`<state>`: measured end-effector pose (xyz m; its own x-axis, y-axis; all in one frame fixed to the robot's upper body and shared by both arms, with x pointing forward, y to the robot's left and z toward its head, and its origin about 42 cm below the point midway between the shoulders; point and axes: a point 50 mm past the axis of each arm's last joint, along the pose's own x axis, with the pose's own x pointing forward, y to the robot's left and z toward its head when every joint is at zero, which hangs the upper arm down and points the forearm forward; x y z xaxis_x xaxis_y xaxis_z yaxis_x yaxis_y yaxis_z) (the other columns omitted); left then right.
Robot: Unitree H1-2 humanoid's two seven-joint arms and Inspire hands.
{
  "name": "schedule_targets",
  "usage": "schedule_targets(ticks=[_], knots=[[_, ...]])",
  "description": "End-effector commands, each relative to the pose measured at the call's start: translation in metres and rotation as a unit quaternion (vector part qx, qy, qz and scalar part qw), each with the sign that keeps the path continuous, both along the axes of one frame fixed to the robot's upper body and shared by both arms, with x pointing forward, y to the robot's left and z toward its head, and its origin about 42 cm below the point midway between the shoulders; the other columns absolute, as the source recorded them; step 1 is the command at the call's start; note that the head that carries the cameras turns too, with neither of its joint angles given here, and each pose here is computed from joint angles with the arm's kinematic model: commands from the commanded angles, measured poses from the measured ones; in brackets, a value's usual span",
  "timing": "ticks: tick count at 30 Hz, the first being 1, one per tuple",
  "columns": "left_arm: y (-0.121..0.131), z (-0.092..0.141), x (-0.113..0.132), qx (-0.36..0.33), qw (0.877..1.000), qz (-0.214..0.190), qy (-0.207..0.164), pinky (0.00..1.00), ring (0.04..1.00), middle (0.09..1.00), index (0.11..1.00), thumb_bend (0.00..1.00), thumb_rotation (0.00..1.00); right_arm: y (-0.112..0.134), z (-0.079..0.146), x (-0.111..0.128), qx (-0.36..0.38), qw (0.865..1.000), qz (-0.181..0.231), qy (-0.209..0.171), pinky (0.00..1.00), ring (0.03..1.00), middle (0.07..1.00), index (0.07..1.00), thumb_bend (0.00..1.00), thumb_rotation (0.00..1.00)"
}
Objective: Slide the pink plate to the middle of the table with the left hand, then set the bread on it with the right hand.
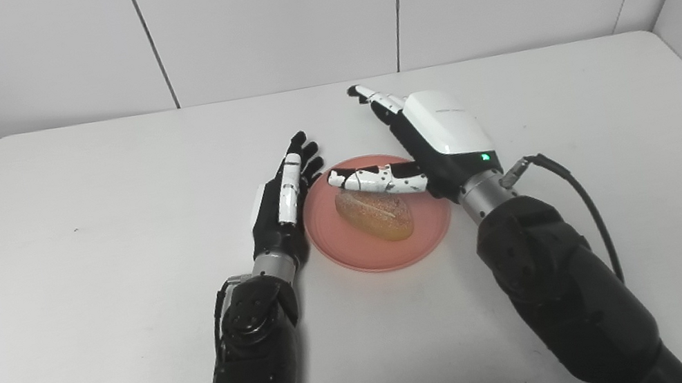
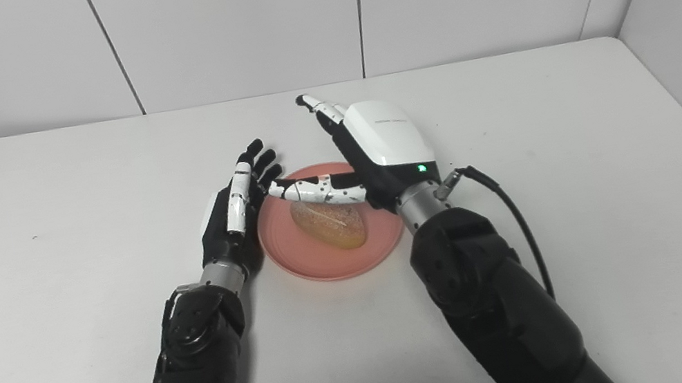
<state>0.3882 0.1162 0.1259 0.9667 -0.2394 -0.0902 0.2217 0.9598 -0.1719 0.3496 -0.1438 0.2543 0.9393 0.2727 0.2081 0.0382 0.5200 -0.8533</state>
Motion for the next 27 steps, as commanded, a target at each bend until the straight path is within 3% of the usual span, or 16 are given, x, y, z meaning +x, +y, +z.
schedule_targets(ticks=[1,6,16,21,24,27], knots=[[-0.005,-0.006,-0.001,0.014,1.0,-0.012,0.017,0.93,0.936,0.951,0.946,0.34,1.0,-0.006,0.021,-0.003,0.021,0.999,-0.008,-0.033,0.72,0.842,0.895,0.937,0.88,0.94],[-0.001,-0.007,-0.002,0.022,1.0,-0.008,0.008,0.92,0.935,0.95,0.943,0.33,1.0,-0.027,0.016,-0.009,0.047,0.997,-0.044,-0.033,0.7,0.844,0.916,0.963,0.89,1.0],[0.011,-0.002,-0.018,0.011,1.0,0.009,-0.003,0.95,0.957,0.965,0.959,0.32,1.0,-0.04,-0.036,-0.038,0.127,0.989,-0.068,0.015,0.75,0.876,0.944,0.957,0.84,1.0],[0.02,0.0,-0.028,0.02,0.999,0.019,-0.024,0.96,0.971,0.984,0.981,0.34,1.0,-0.037,-0.061,-0.049,0.191,0.98,-0.053,0.02,0.85,0.946,0.981,0.976,0.72,1.0],[0.026,0.003,-0.035,0.015,0.999,0.024,-0.028,0.97,0.982,0.995,0.992,0.35,1.0,-0.033,-0.075,-0.054,0.252,0.966,-0.049,0.023,0.89,0.96,0.984,0.977,0.68,1.0],[0.029,0.004,-0.041,0.009,0.999,0.029,-0.027,0.98,0.985,0.996,0.993,0.35,1.0,-0.027,-0.088,-0.057,0.336,0.939,-0.057,0.038,0.91,0.958,0.973,0.962,0.67,1.0]])
